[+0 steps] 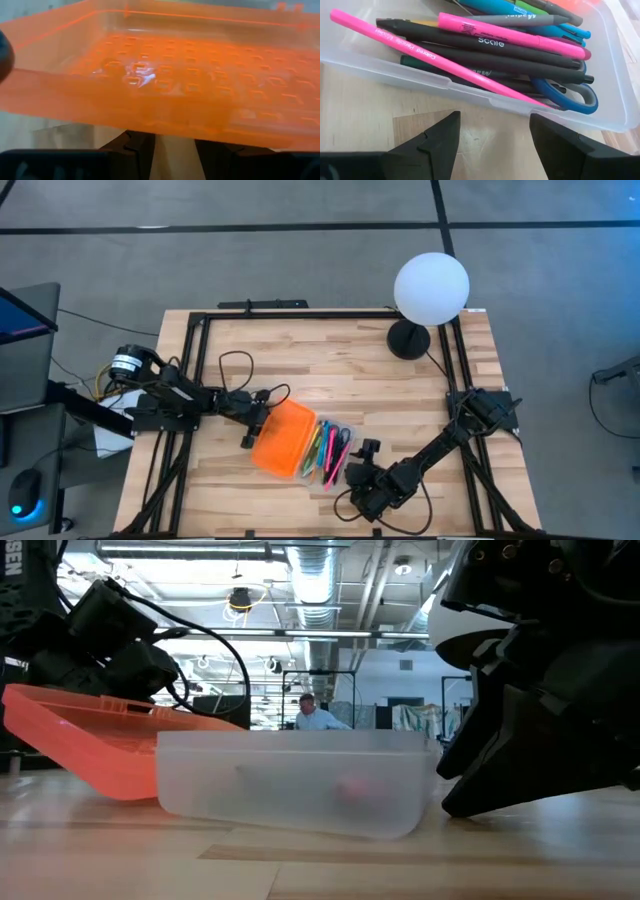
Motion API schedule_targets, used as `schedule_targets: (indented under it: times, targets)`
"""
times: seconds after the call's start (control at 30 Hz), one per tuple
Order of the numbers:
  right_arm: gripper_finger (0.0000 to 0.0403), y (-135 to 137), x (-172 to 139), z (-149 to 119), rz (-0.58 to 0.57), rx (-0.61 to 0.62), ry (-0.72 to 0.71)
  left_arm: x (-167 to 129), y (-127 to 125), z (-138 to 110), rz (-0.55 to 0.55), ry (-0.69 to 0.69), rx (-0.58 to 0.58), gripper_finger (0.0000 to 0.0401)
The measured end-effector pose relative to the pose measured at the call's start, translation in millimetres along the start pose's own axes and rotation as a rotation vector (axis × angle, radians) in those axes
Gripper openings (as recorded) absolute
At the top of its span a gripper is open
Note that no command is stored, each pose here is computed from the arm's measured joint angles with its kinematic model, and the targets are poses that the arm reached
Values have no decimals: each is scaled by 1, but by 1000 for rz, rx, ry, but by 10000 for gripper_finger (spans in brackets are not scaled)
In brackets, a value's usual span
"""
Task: Pick & place school supplies into a supply box
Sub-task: Close the supply box
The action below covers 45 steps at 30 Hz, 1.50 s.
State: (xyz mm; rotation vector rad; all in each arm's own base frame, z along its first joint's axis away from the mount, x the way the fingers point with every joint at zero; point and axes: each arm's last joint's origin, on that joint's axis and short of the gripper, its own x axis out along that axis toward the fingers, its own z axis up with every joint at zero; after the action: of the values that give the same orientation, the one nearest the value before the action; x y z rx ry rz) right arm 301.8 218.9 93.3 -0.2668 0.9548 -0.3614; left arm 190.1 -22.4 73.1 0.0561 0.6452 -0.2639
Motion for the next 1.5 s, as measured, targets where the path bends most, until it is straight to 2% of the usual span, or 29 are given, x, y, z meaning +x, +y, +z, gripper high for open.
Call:
schedule_targets:
  times: [0.2,0.4,0.8,1.23,1.5]
  targets:
    - [234,0,0,0,2,0,1,-2,-5,1,-60,7,-24,123]
    - [234,0,0,0,4,0,3,-12,-17,9,-96,-4,11,123]
    - [234,-1,1,0,5,2,7,-41,-39,31,13,-139,97,123]
    - [234,-1,2,1,4,-20,6,-44,-47,64,14,-252,194,122]
    - [234,-6,6,6,7,-80,6,-45,-45,76,55,-282,206,122]
